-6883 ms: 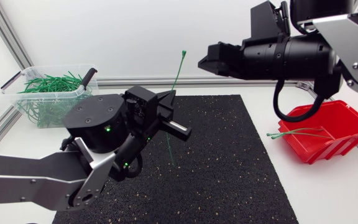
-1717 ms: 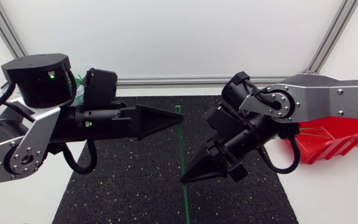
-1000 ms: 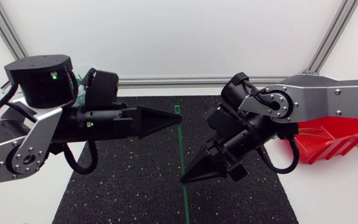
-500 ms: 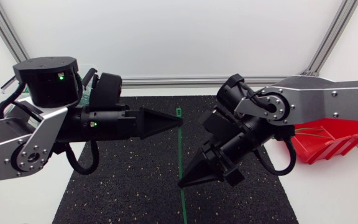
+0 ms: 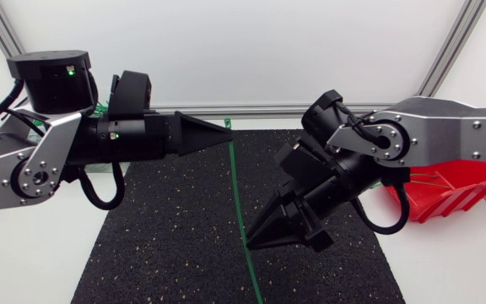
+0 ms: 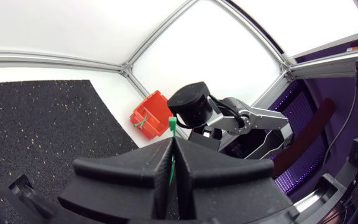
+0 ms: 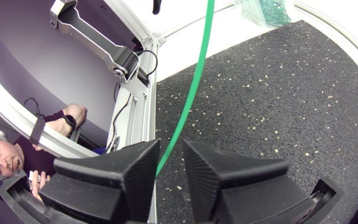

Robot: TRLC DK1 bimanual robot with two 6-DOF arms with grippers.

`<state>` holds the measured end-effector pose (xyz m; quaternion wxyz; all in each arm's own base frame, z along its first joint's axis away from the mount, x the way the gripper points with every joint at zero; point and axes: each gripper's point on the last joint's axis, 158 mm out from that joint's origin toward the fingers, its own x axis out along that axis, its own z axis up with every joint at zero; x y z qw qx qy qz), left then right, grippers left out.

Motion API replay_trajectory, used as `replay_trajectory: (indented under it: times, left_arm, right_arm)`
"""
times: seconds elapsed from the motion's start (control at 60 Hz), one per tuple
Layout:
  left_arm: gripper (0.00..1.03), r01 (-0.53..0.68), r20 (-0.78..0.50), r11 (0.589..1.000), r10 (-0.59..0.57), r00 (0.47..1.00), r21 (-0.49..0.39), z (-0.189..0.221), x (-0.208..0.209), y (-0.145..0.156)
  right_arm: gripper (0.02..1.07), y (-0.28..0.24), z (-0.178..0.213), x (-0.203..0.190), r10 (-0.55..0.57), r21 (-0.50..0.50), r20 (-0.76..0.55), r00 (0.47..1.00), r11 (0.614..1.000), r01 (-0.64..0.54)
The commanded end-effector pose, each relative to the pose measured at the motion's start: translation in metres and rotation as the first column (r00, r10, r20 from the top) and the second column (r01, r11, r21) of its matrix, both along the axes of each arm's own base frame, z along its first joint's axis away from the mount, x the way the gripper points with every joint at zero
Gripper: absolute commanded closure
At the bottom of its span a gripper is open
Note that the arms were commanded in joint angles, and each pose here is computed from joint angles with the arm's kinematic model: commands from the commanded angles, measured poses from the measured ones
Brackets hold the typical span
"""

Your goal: Take a green cable tie from the red box, thread the tail through the head to close it, then place it in the transparent bin on the left.

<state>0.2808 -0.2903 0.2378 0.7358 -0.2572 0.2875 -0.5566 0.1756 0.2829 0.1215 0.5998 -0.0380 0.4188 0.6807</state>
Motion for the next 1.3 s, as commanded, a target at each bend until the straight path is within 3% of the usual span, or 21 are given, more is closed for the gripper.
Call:
replay_trajectory:
  times: [0.0, 0.067, 0.133, 0.217, 0.417, 0.55, 0.667, 0.717, 0.883, 1.017, 1.15, 1.233, 1.283]
  left_arm:
    - [0.99, -0.011, -0.017, 1.0, 0.011, 1.0, -0.012, 0.008, 0.014, 0.004]
    - [0.99, -0.024, -0.023, 1.0, 0.023, 0.999, -0.011, 0.009, 0.021, 0.009]
    - [0.99, -0.024, -0.042, 1.0, 0.024, 0.999, -0.01, 0.009, 0.027, 0.013]
    - [0.99, -0.031, -0.069, 1.0, 0.031, 0.997, -0.004, 0.006, 0.034, 0.018]
    - [0.99, -0.015, -0.123, 1.0, 0.014, 0.992, 0.001, 0.001, 0.041, 0.024]
    - [0.99, -0.017, -0.158, 1.0, 0.017, 0.987, 0.004, -0.002, 0.049, 0.029]
    - [0.99, -0.018, -0.183, 1.0, 0.019, 0.983, 0.007, -0.007, 0.056, 0.036]
    - [0.99, -0.019, -0.186, 1.0, 0.021, 0.982, 0.01, -0.009, 0.059, 0.04]
    - [0.99, -0.001, -0.199, 1.0, 0.001, 0.98, 0.004, -0.014, 0.06, 0.05]
    - [0.99, 0.015, -0.217, 1.0, -0.017, 0.976, -0.01, -0.018, 0.06, 0.057]
    - [0.99, 0.026, -0.23, 0.999, -0.031, 0.973, -0.023, -0.023, 0.063, 0.064]
    - [0.99, 0.029, -0.231, 0.999, -0.034, 0.972, -0.027, -0.024, 0.064, 0.066]
    - [0.99, 0.038, -0.228, 0.999, -0.044, 0.973, -0.031, -0.025, 0.063, 0.066]
  right_arm:
    - [0.39, -0.006, 0.003, 0.005, -0.02, 0.0, 0.051, 0.999, 1.0, 0.02]
    - [0.26, -0.01, 0.006, 0.015, -0.044, 0.003, 0.095, 0.994, 0.999, 0.044]
    - [0.19, -0.014, 0.007, 0.025, -0.062, 0.0, 0.156, 0.986, 0.998, 0.063]
    - [0.05, -0.019, 0.005, 0.041, -0.057, -0.025, 0.295, 0.954, 0.997, 0.067]
    - [0.05, -0.021, 0.015, 0.049, -0.022, -0.029, 0.431, 0.902, 0.999, 0.039]
    - [0.05, -0.032, -0.015, 0.034, 0.128, -0.203, 0.345, 0.93, 0.977, -0.059]
    - [0.05, -0.038, -0.027, 0.037, 0.174, -0.255, 0.35, 0.92, 0.963, -0.085]
    - [0.05, -0.042, -0.03, 0.037, 0.231, -0.272, 0.397, 0.888, 0.954, -0.127]
    - [0.05, -0.045, -0.031, 0.063, 0.272, -0.301, 0.519, 0.81, 0.945, -0.124]
    - [0.05, -0.041, -0.037, 0.094, 0.266, -0.317, 0.672, 0.691, 0.947, -0.056]
    - [0.05, -0.029, -0.028, 0.119, 0.233, -0.272, 0.841, 0.488, 0.962, 0.01]
    - [0.05, -0.022, -0.02, 0.128, 0.216, -0.24, 0.895, 0.391, 0.971, 0.014]
    - [0.05, -0.018, -0.016, 0.133, 0.221, -0.234, 0.926, 0.305, 0.972, 0.006]
